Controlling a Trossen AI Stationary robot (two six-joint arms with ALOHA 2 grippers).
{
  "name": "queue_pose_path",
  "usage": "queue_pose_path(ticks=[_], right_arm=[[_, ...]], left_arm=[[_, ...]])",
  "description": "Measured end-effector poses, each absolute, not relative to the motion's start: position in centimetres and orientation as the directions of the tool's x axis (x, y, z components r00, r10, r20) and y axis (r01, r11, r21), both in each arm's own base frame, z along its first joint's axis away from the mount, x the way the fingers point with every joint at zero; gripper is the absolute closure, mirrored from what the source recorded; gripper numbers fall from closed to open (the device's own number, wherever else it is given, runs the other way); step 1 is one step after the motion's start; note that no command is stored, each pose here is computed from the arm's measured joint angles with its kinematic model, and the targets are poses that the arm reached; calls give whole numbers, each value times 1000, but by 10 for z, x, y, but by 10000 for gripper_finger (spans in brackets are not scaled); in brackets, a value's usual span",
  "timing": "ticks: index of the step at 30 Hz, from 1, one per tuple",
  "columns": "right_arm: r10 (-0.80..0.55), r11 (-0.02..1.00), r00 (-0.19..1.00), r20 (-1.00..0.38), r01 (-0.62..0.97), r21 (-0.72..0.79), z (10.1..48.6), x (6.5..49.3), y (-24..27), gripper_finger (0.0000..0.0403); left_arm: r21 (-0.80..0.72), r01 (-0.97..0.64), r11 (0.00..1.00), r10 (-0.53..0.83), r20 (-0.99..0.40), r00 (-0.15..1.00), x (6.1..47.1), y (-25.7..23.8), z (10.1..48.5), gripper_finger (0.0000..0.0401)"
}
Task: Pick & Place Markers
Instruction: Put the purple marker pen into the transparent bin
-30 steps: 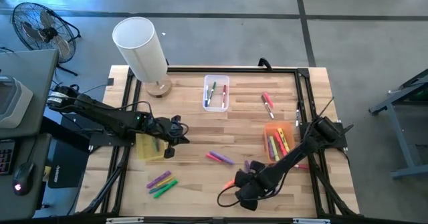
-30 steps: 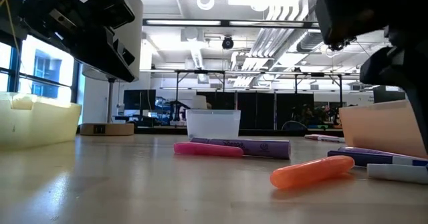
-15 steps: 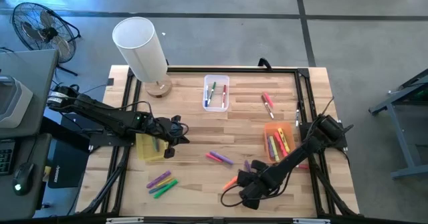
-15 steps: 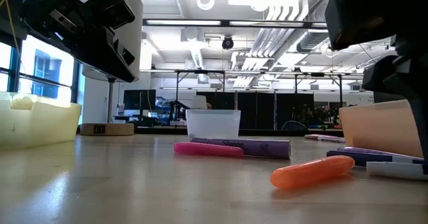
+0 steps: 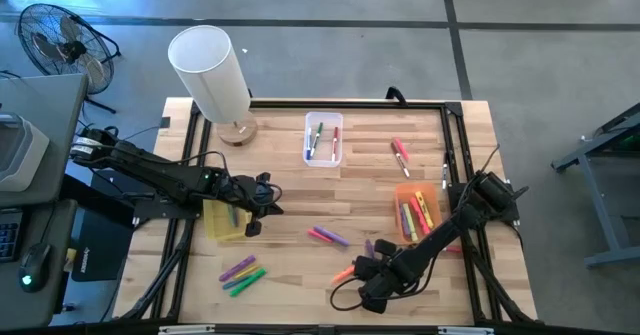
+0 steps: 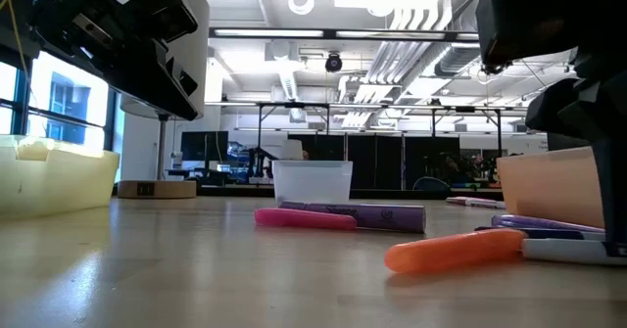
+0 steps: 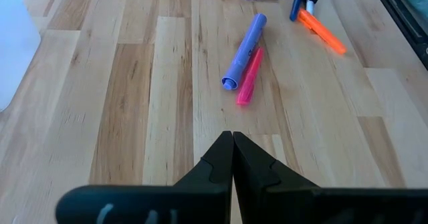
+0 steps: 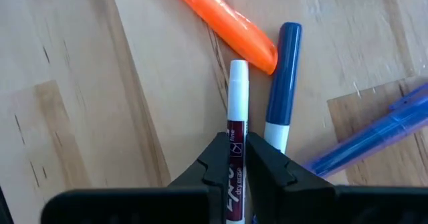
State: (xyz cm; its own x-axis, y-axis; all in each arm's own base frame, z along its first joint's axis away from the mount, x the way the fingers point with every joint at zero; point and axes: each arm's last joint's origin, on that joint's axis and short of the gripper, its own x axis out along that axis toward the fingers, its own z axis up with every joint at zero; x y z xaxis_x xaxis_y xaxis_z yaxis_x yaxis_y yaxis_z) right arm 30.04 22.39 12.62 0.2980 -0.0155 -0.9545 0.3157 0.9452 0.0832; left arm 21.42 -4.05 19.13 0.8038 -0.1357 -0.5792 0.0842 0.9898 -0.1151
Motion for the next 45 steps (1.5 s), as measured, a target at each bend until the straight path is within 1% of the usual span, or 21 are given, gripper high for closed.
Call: queue_pose_path(ticks=[6, 11, 14, 16, 18, 26, 31, 35, 41, 45], right_arm=[[-20, 940, 311, -950, 331, 89, 127, 305, 220, 383], [-24, 935, 326, -945, 341, 94, 131, 307, 216, 378], [-66, 936, 366, -928, 345, 69, 137, 307, 213, 380], [-111, 936, 400, -910, 349, 39, 144, 307, 209, 381], [-134, 931, 444, -886, 364, 41, 155, 309, 205, 381], [-145, 907, 515, -845, 409, 94, 188, 319, 179, 381], [-201, 860, 572, -796, 492, 136, 211, 330, 144, 377], [-253, 844, 643, -723, 511, 160, 233, 344, 108, 377], [-314, 846, 776, -548, 490, 211, 261, 372, 39, 381], [-398, 814, 801, -447, 533, 231, 267, 386, -19, 378]], left_arm=[[-115, 84, 990, -135, -579, 804, 214, -40, 191, 401], [-115, 84, 990, -135, -579, 804, 214, -40, 191, 401], [-115, 84, 990, -135, -579, 804, 214, -40, 191, 401], [-115, 84, 990, -136, -579, 804, 214, -40, 191, 401], [-115, 84, 990, -136, -578, 804, 214, -40, 191, 401], [-118, 88, 989, -141, -578, 804, 214, -41, 191, 401], [-119, 89, 989, -141, -578, 804, 214, -41, 191, 401], [-119, 89, 989, -142, -577, 804, 214, -41, 191, 401], [-104, 70, 992, -117, -577, 808, 214, -40, 191, 401], [-100, 63, 993, -110, -577, 809, 214, -40, 191, 401]])
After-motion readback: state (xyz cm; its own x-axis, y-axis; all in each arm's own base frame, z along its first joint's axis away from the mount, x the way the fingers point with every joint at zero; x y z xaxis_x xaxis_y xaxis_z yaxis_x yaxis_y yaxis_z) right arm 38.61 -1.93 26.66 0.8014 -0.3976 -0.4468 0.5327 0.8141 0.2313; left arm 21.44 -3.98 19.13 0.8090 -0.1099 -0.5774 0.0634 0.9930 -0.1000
